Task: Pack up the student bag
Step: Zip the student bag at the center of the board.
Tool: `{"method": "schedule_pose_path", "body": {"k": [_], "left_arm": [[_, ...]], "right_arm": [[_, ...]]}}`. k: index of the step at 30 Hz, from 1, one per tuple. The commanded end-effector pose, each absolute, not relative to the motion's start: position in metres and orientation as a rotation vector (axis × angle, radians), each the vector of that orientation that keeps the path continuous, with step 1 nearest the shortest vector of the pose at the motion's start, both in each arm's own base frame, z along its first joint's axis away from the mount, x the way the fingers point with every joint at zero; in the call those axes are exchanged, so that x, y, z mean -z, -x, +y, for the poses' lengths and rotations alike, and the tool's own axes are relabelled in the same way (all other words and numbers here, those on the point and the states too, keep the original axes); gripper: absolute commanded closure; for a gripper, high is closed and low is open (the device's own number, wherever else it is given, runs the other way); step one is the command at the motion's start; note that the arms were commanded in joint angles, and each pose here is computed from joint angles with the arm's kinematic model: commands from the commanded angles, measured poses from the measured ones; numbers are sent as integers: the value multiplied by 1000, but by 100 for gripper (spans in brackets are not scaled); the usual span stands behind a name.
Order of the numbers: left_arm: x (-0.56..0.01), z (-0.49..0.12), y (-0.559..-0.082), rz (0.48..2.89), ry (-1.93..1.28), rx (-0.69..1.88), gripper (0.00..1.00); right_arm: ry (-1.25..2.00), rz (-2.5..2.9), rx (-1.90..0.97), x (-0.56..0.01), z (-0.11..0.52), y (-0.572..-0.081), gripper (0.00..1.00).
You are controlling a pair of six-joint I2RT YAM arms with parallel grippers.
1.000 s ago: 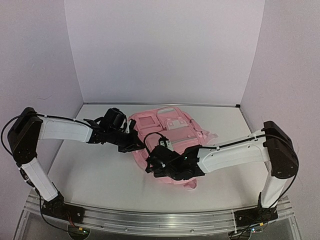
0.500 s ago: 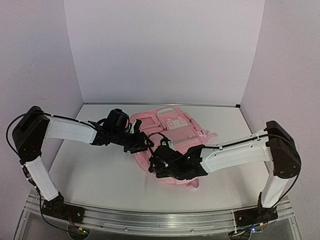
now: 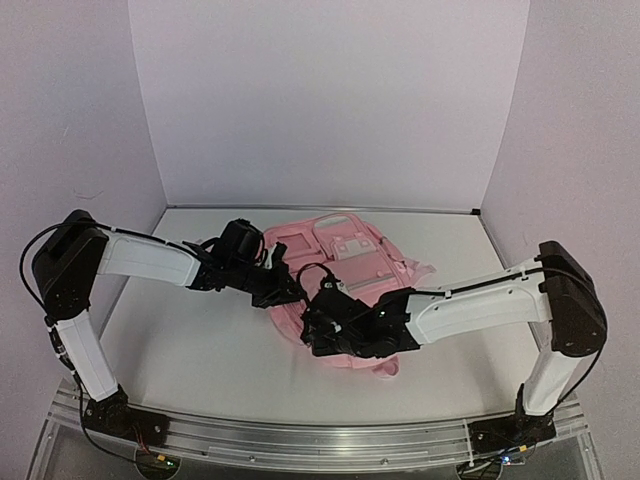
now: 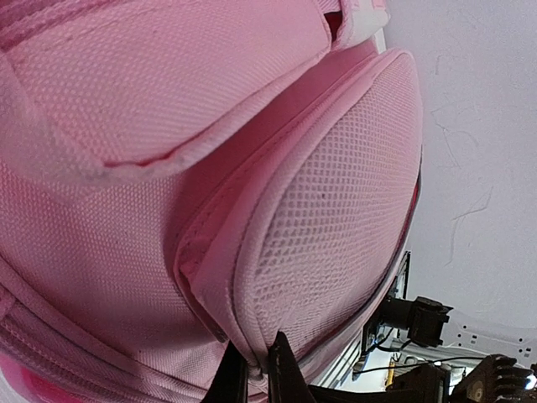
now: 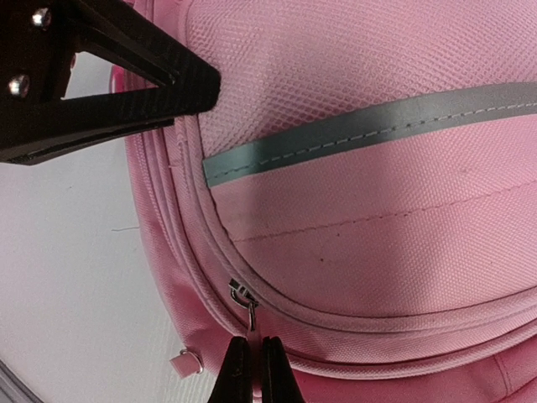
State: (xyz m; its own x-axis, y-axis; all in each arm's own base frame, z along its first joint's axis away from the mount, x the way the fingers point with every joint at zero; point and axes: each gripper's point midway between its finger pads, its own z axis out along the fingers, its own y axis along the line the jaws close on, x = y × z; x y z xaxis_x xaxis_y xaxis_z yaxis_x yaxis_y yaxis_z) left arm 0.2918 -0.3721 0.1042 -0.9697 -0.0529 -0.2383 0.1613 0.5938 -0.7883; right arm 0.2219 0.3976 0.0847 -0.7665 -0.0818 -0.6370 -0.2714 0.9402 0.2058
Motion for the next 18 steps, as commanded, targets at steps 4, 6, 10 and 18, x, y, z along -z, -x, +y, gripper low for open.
{"method": "schedule_pose_path", "body": {"k": [4,6,10,18], "left_arm": [[-103,-356,-323,2540,-41,1189,100],[-102,-352,-326,2539,-38,1180,100],[-103,-340,-334,2531,-30,1161,100],[-113,-321,-344,2500,-105,1091,100]], "right_arm": [[192,2475,-410,-95,360,-227,100],[189,2491,-385,-88,350,-231,100],[185,2510,-341,-79,336,-241,100],[127,2470,-241,-84,304,-271,100]]}}
